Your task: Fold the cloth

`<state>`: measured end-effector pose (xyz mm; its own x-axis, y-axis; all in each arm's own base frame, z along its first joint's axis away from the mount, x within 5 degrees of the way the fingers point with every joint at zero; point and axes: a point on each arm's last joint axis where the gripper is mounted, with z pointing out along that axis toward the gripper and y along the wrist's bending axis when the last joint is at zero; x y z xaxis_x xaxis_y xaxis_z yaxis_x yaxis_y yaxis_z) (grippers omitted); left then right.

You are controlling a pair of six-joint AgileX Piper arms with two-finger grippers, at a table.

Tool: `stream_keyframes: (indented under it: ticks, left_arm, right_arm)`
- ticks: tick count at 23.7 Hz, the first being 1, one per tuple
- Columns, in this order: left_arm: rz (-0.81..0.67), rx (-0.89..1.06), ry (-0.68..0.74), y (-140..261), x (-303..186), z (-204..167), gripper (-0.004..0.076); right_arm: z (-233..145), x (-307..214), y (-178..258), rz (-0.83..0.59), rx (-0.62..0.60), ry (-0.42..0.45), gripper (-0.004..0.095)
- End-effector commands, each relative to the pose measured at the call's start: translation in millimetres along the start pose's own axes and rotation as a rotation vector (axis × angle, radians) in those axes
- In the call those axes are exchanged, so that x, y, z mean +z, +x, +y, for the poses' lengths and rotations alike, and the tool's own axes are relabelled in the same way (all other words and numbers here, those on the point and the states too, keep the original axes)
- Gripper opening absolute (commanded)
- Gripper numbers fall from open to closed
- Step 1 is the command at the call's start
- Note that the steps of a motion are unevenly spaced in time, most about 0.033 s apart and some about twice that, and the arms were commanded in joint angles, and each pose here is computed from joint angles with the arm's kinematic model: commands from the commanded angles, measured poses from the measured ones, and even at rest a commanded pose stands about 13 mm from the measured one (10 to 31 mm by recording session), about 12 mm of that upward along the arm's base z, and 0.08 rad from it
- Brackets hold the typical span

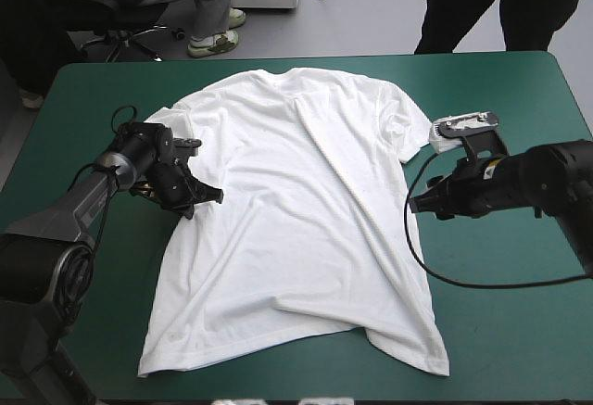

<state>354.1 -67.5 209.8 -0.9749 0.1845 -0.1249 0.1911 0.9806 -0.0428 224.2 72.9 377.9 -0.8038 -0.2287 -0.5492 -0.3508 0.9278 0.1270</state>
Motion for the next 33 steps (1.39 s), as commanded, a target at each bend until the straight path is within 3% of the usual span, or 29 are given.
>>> stream_keyframes:
  ticks: [1, 9, 23, 29, 32, 33]
  left_arm:
    - [-0.049, 0.024, -0.030, -3, -12, 1, -0.0011]
    - [-0.052, 0.039, -0.030, -3, -12, 1, -0.0012]
    - [-0.061, 0.044, -0.031, -4, -12, 1, -0.0012]
    - [-0.061, 0.043, -0.029, -4, -12, 1, -0.0012]
    - [-0.059, 0.039, -0.025, -4, -12, 1, -0.0013]
    - [-0.057, 0.038, -0.023, -3, -12, 1, -0.0013]
  right_arm:
    - [0, -4, -27, -0.093, 0.003, -0.009, 0.0495]
    - [-23, 85, -85, 0.076, -0.059, 0.047, 0.0512]
    - [-42, 193, -76, 0.276, 0.006, 0.040, 0.0527]
    - [-41, 215, -69, 0.329, 0.049, -0.007, 0.0524]
    - [-40, 219, -67, 0.350, 0.054, -0.030, 0.0428]
    - [-39, 219, -66, 0.357, 0.054, -0.031, 0.0346]
